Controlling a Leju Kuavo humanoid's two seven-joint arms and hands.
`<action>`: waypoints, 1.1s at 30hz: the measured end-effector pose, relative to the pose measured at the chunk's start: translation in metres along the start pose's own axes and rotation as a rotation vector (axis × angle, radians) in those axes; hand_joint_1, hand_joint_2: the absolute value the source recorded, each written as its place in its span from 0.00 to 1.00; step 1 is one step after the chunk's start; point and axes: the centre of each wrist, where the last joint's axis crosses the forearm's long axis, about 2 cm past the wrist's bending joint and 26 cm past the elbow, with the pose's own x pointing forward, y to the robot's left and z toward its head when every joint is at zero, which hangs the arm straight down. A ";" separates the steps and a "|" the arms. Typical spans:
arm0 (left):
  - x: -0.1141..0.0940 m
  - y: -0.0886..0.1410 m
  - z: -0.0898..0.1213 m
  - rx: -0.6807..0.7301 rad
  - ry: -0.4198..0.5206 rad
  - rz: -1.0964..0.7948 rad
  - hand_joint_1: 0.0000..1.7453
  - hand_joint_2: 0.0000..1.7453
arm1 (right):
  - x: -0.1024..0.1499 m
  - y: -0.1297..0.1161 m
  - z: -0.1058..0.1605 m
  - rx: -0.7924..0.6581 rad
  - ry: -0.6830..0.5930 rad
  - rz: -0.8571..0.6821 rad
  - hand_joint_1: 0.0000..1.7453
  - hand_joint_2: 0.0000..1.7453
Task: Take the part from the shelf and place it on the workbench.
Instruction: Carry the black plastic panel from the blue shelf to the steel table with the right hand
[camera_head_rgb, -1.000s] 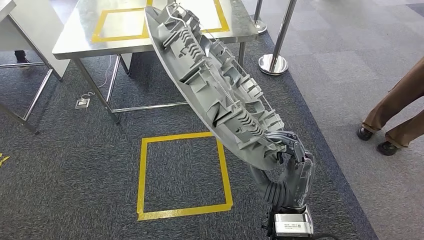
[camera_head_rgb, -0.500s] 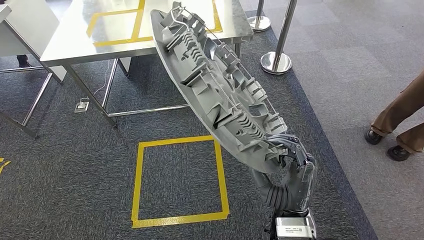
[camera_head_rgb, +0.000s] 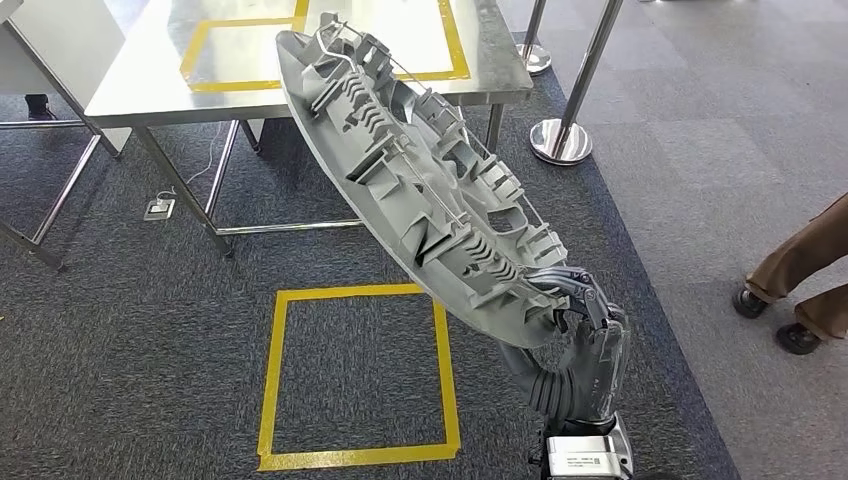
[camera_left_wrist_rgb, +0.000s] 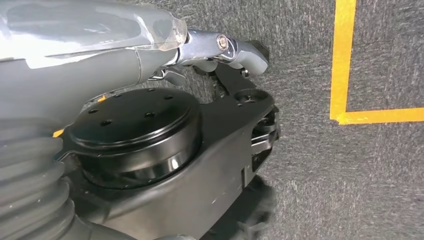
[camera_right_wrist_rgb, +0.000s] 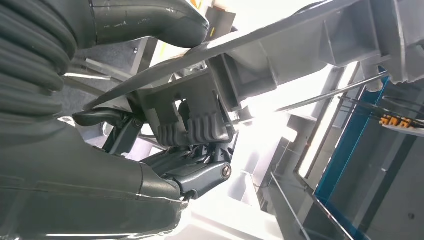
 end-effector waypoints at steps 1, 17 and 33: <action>-0.001 0.000 0.000 0.000 0.005 0.002 0.00 1.00 | 0.000 0.000 0.000 0.002 0.002 -0.001 1.00 1.00; -0.002 -0.002 0.001 0.006 0.026 0.008 0.00 1.00 | 0.003 -0.001 0.001 0.020 -0.003 0.003 1.00 1.00; -0.005 -0.002 0.003 0.003 0.065 0.034 0.00 1.00 | 0.002 0.000 -0.003 0.048 -0.023 -0.008 1.00 1.00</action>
